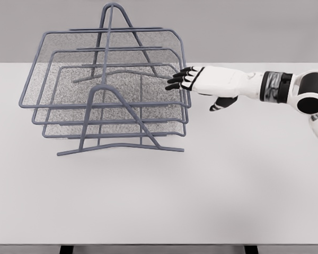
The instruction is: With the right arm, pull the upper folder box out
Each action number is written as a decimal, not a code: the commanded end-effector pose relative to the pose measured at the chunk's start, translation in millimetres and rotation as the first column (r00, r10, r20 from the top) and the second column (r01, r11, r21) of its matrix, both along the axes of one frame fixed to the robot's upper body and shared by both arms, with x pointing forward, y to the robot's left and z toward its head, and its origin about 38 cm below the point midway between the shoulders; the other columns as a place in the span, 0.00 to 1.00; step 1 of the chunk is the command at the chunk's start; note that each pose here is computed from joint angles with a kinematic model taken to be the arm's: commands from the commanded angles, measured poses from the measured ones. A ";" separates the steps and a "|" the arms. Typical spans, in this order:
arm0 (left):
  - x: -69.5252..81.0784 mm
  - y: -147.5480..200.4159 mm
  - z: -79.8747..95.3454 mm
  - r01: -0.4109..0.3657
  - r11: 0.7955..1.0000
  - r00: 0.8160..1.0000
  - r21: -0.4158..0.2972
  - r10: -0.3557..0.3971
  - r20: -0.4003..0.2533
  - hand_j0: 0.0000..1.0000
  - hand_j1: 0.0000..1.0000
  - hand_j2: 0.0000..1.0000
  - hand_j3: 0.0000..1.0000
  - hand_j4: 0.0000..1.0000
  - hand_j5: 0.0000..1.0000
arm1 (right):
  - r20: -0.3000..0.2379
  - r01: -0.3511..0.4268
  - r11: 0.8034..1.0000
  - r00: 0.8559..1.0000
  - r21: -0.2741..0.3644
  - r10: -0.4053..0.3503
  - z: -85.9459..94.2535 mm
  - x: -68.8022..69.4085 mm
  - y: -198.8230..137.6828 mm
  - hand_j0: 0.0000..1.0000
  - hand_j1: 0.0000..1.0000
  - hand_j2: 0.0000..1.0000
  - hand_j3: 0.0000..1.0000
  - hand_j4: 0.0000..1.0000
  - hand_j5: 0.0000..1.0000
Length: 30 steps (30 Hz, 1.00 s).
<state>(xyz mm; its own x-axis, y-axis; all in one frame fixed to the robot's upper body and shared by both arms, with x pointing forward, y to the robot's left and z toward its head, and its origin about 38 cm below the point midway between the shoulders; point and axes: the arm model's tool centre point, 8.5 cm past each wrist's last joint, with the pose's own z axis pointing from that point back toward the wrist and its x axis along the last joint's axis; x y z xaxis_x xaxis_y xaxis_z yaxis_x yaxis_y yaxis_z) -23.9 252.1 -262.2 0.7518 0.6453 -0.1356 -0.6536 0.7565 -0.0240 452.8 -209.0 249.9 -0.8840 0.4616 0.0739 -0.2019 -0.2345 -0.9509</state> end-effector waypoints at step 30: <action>-0.5 0.0 0.0 0.002 1.000 1.000 0.000 -0.002 -0.001 1.00 1.00 1.00 1.00 1.00 1.00 | 0.079 0.379 0.906 0.925 -0.187 -0.371 33.5 -36.4 -201.4 1.00 1.00 1.00 1.00 1.00 1.00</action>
<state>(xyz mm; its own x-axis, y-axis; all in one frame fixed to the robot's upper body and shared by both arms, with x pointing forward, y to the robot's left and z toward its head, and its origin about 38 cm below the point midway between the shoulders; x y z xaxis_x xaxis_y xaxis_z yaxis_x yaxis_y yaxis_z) -24.3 252.1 -262.1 0.7526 0.6442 -0.1363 -0.6525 0.7574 -0.0232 416.7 -396.7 275.5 -0.6692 0.7429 -0.0152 -0.2888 -0.2788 -0.9159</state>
